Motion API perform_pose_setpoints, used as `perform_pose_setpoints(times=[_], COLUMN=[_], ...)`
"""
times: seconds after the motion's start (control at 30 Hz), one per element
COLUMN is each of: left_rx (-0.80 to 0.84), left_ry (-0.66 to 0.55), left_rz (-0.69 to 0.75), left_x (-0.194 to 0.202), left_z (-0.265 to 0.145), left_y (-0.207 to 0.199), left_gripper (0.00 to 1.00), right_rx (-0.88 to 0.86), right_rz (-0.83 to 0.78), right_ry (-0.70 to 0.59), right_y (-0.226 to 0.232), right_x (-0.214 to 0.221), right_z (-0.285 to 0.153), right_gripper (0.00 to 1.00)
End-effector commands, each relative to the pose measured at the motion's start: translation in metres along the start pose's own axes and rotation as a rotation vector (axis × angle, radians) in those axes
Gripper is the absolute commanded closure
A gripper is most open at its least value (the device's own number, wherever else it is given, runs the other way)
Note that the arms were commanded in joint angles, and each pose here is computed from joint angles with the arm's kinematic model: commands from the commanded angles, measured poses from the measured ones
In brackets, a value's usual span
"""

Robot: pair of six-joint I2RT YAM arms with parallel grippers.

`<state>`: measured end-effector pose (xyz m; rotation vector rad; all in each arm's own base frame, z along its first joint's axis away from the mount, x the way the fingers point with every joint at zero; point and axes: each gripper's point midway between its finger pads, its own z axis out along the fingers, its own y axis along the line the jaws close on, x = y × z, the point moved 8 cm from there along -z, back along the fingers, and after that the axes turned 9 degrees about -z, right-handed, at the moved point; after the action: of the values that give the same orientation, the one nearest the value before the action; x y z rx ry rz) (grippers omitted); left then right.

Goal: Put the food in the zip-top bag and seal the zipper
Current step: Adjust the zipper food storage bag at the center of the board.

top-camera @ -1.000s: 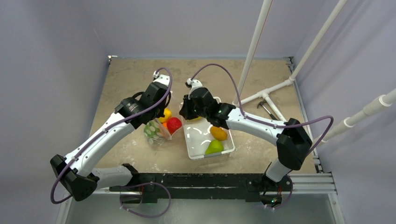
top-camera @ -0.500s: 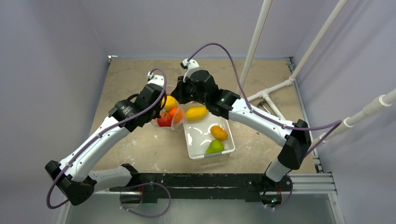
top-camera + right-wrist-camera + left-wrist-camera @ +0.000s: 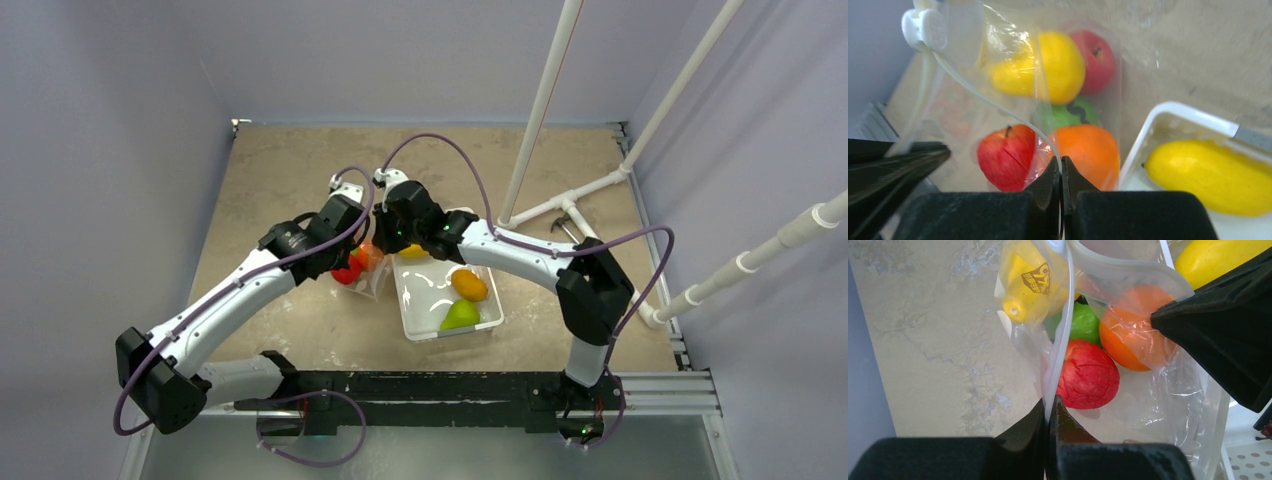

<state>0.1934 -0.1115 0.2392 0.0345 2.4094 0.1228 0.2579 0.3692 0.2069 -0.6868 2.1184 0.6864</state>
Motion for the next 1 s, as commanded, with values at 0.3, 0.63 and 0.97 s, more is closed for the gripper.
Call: perform_pose_setpoints(times=[0.3, 0.63, 0.97], left_rx=[0.036, 0.002, 0.034], left_ry=[-0.222, -0.098, -0.185], left_rz=[-0.122, -0.08, -0.1], left_x=[-0.064, -0.023, -0.055], left_z=[-0.074, -0.021, -0.051], left_y=[0.022, 0.008, 0.011], left_gripper=[1.0, 1.0, 1.0], right_rx=[0.032, -0.04, -0.061], right_rz=[-0.016, 0.005, 0.016], right_ry=[-0.308, -0.13, -0.203], right_y=[0.017, 0.009, 0.017], right_x=[-0.105, -0.035, -0.061], right_z=[-0.084, -0.029, -0.055], right_gripper=[1.0, 1.0, 1.0])
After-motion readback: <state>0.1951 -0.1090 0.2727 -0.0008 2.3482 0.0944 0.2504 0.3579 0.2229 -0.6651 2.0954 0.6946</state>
